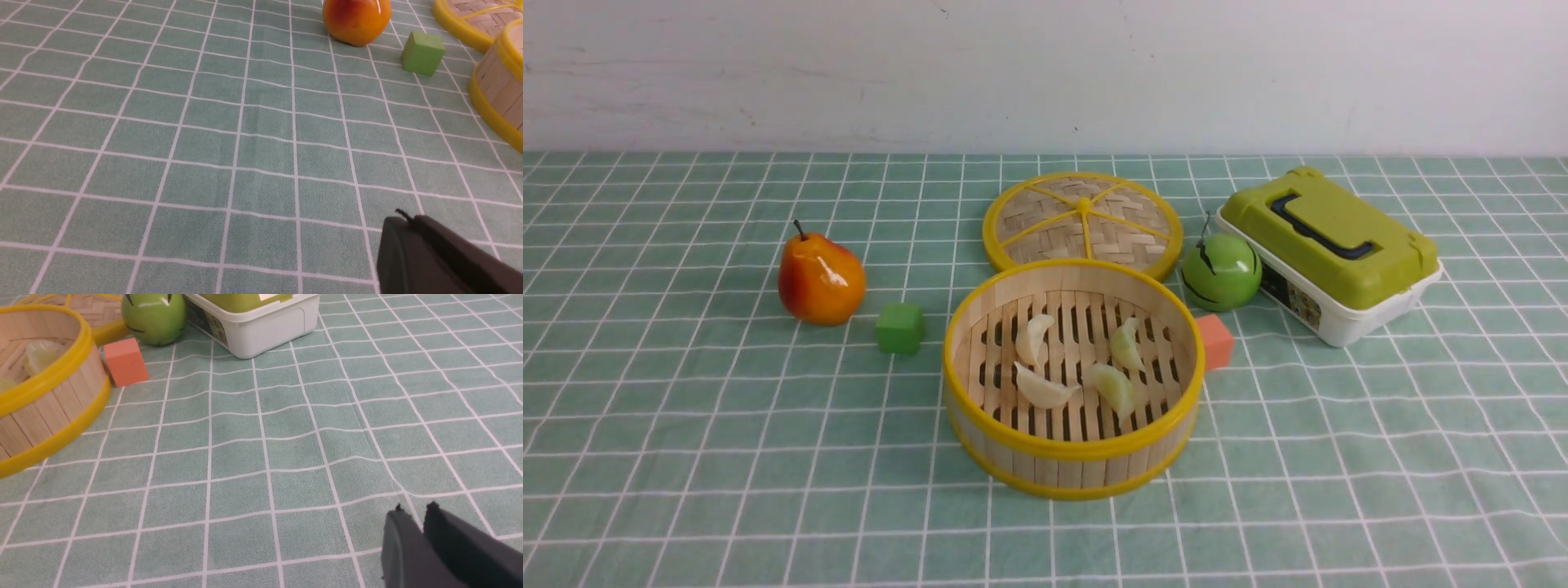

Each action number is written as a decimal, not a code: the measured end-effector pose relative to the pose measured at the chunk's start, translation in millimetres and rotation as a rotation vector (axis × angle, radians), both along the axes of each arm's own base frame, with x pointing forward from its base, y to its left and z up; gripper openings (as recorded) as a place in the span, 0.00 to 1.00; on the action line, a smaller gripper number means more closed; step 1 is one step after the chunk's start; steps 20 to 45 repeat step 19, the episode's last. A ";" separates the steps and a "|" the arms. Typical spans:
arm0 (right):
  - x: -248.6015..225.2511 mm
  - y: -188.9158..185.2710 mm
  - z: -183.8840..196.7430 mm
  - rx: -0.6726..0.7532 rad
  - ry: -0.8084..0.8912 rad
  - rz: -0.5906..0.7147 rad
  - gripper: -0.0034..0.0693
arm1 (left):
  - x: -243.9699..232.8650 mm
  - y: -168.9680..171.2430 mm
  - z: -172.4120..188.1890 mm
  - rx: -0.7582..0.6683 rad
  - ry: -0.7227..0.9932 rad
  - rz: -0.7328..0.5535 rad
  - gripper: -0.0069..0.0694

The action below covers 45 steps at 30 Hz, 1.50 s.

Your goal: Put the dumplings into the steamer on the table with the blue tablecloth.

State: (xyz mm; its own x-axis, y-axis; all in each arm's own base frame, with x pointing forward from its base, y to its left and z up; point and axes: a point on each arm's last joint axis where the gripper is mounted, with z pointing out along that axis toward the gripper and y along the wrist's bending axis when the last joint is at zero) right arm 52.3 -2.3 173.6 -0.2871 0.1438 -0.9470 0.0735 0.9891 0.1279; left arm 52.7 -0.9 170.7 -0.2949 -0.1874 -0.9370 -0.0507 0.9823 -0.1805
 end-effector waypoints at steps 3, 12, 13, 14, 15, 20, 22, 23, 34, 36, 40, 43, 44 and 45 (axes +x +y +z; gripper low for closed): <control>0.0 0.0 0.0 0.000 0.000 0.000 0.16 | 0.0 0.0 0.0 0.000 0.000 0.000 0.08; 0.0 0.0 0.0 0.000 0.000 0.000 0.18 | 0.0 0.0 0.0 0.000 0.000 0.000 0.09; 0.0 0.0 0.0 0.000 0.000 0.000 0.18 | 0.0 0.0 0.0 0.000 0.000 0.000 0.09; 0.0 0.0 0.0 0.000 0.000 0.000 0.18 | 0.0 0.0 0.0 0.000 0.000 0.000 0.09; 0.0 0.0 0.0 0.000 0.000 0.000 0.19 | 0.0 0.0 0.0 0.000 0.000 0.000 0.09; 0.0 0.0 0.0 0.000 0.000 0.000 0.19 | 0.0 0.0 0.0 0.000 0.000 0.000 0.10; 0.0 0.0 0.0 0.000 0.000 0.000 0.19 | 0.0 0.0 0.0 0.000 0.000 0.000 0.10; 0.0 0.0 0.0 0.000 0.000 0.000 0.19 | 0.0 0.0 0.0 0.000 0.000 0.000 0.10; 0.0 0.0 0.0 0.000 0.000 0.000 0.19 | 0.0 0.0 0.0 0.000 0.000 0.000 0.10; 0.0 0.0 0.0 0.000 0.000 0.000 0.19 | 0.0 0.0 0.0 0.000 0.000 0.000 0.10; 0.0 0.0 0.0 0.000 0.000 0.000 0.19 | 0.0 0.0 0.0 0.000 0.000 0.000 0.10; 0.0 0.0 0.0 0.000 0.000 0.000 0.19 | 0.0 0.0 0.0 0.000 0.000 0.000 0.10; 0.0 0.0 0.0 0.000 0.000 0.000 0.19 | 0.0 0.0 0.0 0.000 0.000 0.000 0.10; 0.0 0.0 0.0 0.000 0.000 0.000 0.19 | 0.0 0.0 0.0 0.000 0.000 0.000 0.10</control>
